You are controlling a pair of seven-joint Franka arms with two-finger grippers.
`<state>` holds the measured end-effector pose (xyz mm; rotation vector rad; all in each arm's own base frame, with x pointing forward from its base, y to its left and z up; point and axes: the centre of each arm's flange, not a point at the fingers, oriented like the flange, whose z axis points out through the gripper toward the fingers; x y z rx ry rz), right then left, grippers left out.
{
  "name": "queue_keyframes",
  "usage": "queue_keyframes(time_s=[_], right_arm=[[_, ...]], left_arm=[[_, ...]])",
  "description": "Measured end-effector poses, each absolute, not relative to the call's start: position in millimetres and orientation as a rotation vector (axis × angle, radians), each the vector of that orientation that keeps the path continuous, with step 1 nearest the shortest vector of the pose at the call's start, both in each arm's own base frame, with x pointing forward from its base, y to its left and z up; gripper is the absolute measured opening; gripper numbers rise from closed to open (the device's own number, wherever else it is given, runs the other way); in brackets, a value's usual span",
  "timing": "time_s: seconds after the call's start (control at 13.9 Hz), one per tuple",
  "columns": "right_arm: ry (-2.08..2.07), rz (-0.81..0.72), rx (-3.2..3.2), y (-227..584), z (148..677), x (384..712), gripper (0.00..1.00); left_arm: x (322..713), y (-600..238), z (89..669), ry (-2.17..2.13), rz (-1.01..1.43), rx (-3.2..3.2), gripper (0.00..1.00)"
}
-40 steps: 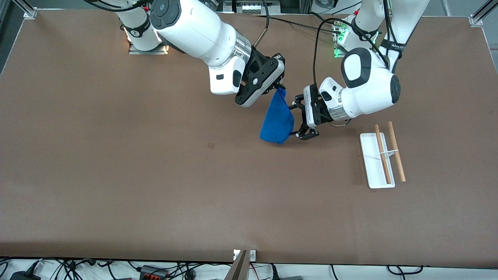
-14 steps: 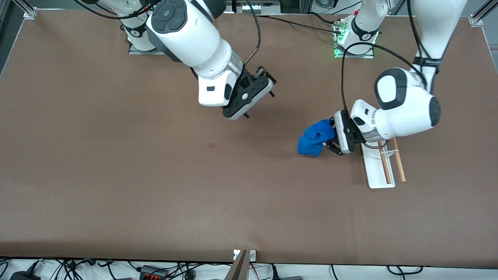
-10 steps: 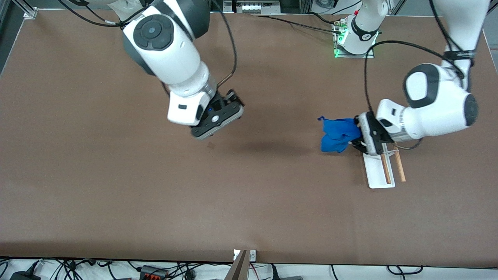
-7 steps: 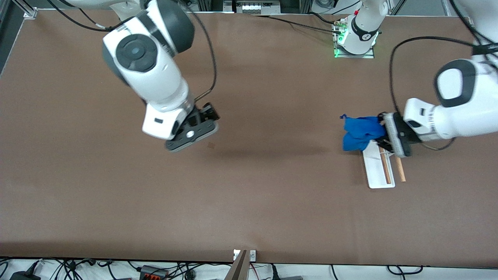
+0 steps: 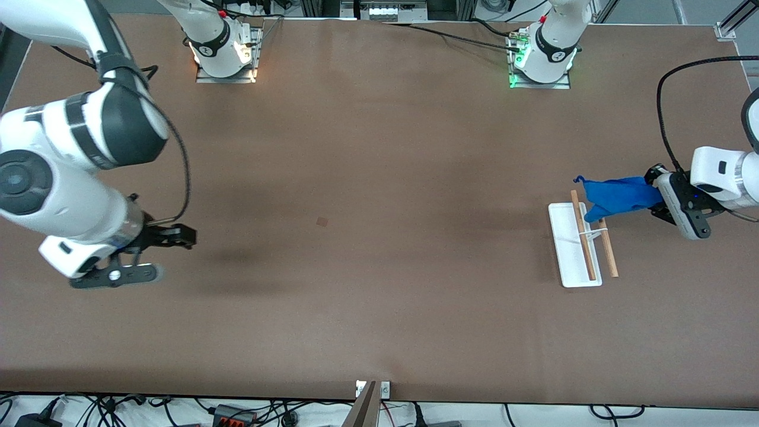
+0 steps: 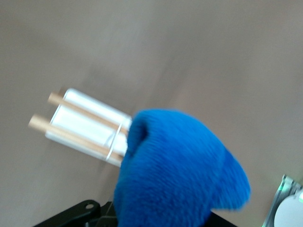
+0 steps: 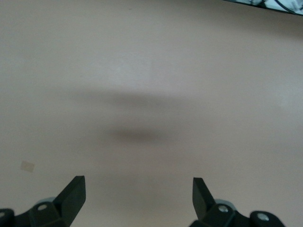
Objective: Pass towel and hang on rack
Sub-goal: 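Drape the towel over the wooden dowels with the left gripper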
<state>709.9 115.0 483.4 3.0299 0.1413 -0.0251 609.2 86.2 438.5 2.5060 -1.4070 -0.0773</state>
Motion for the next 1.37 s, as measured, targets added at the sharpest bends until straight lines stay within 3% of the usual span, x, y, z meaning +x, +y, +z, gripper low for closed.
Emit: queue_keyframes(time_s=[0.36, 0.86, 1.37], right_arm=[[-0.057, -0.021, 3.051, 125.3, 498.9, 701.4, 1.00], [-0.185, -0.086, 3.106, 0.8, 534.7, 678.3, 1.00], [-0.183, -0.012, 3.122, -44.1, 585.2, 640.5, 1.00]], left_arm=[[611.0, 96.2, 434.3, -1.407, -0.140, 2.590, 0.05], [617.9, 99.0, 451.1, -1.473, -0.139, 2.626, 0.05], [624.0, 101.9, 444.8, -1.487, -0.153, 2.593, 0.05]])
